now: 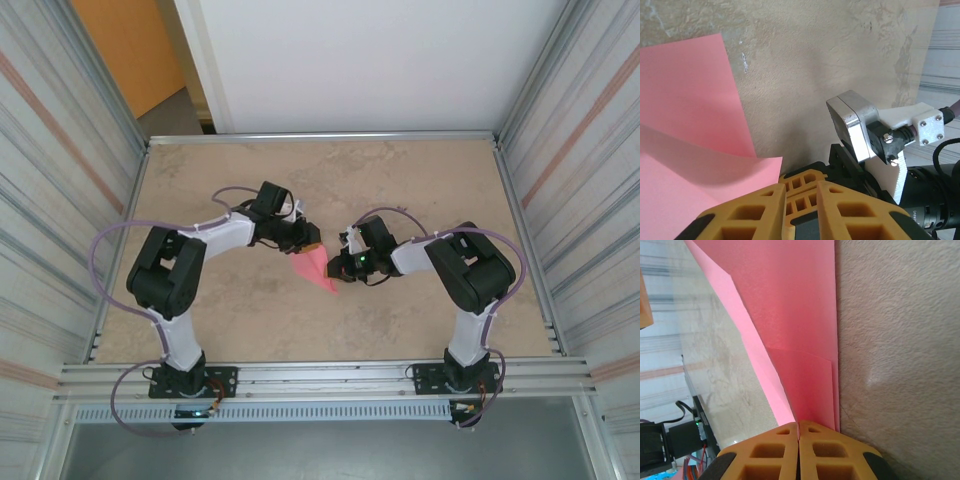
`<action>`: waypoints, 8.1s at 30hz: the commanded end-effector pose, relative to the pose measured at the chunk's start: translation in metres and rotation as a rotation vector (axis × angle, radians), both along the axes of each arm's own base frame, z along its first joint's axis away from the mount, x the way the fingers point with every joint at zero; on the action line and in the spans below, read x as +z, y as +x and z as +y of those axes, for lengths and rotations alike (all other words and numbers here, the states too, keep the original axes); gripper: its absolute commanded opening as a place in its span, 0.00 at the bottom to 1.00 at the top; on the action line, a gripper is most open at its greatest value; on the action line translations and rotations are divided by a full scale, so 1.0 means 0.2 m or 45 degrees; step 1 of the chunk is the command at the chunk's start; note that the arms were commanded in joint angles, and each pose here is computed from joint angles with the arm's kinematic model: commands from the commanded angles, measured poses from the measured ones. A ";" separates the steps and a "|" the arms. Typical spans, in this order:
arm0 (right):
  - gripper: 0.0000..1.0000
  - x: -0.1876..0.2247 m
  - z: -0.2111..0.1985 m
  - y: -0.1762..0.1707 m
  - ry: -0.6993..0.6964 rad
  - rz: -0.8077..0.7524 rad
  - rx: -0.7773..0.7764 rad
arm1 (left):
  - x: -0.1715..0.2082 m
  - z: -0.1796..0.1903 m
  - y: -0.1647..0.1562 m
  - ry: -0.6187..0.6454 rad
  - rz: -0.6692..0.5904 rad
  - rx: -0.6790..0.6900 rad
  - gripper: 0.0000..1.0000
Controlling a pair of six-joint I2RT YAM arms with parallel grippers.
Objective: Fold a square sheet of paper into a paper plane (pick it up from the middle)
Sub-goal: Fourth fold the wing at the center of the table.
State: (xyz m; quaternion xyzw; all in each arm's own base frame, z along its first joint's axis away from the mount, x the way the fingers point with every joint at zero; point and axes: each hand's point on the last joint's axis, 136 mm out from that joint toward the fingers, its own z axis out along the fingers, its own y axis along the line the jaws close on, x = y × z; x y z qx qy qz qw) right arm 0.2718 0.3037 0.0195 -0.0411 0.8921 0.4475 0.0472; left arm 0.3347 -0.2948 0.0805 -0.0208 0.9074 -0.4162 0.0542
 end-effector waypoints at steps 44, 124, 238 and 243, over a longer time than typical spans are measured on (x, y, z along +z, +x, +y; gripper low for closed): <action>0.21 -0.05 -0.11 -0.08 -0.196 -0.006 0.094 | -0.23 0.00 0.01 0.087 0.156 0.012 0.18; 0.15 -0.18 -0.21 -0.15 -0.456 -0.007 0.138 | -0.30 0.01 0.06 0.106 0.173 -0.011 0.18; 0.11 -0.04 -0.24 -0.28 -0.433 0.038 0.089 | -0.62 0.16 -0.04 0.319 0.365 0.011 0.14; 0.12 0.00 -0.27 -0.29 -0.450 0.015 0.088 | -0.61 0.16 -0.04 0.313 0.367 0.005 0.14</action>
